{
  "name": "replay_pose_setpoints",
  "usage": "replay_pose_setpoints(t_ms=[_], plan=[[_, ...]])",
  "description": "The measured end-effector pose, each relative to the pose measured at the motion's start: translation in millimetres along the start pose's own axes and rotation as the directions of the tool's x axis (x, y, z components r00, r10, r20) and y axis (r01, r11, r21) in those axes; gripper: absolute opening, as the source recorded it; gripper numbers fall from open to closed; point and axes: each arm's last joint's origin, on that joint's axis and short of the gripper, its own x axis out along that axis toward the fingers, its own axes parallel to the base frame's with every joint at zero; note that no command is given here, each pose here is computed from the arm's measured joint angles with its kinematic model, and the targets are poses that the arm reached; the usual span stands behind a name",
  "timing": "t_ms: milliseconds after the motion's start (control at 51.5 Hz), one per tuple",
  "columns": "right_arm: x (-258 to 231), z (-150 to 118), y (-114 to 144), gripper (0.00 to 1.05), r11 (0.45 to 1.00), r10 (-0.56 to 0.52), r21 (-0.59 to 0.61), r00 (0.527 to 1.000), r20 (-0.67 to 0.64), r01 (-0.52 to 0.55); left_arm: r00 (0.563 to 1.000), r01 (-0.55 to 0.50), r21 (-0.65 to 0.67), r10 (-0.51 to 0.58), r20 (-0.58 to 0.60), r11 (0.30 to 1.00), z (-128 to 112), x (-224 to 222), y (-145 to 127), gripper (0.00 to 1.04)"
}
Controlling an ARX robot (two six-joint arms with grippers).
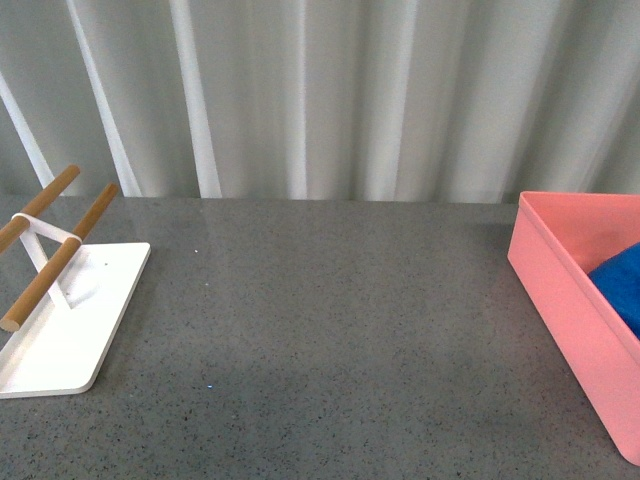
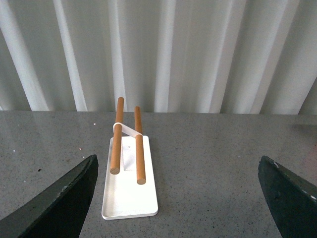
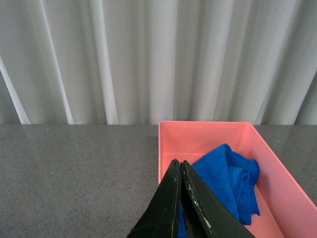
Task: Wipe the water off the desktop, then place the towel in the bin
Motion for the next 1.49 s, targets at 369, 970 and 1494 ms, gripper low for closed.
replay_pose_setpoints(t_ms=[369, 970, 1494], plan=[[-13.6, 1.7, 0.0, 0.03, 1.000, -0.002, 0.002, 1.000, 0.006, 0.002, 1.000, 0.000, 0.000, 0.000, 0.000, 1.000, 0.0, 0.0, 0.0, 0.98], [-31.8, -1.3, 0.1, 0.03, 1.000, -0.003, 0.003, 1.000, 0.001, 0.003, 1.000, 0.000, 0.000, 0.000, 0.001, 1.000, 0.1, -0.1, 0.0, 0.98], [-31.8, -1.4, 0.1, 0.80, 1.000, -0.003, 0.003, 1.000, 0.000, 0.003, 1.000, 0.000, 0.000, 0.000, 0.001, 1.000, 0.1, -0.1, 0.0, 0.98]])
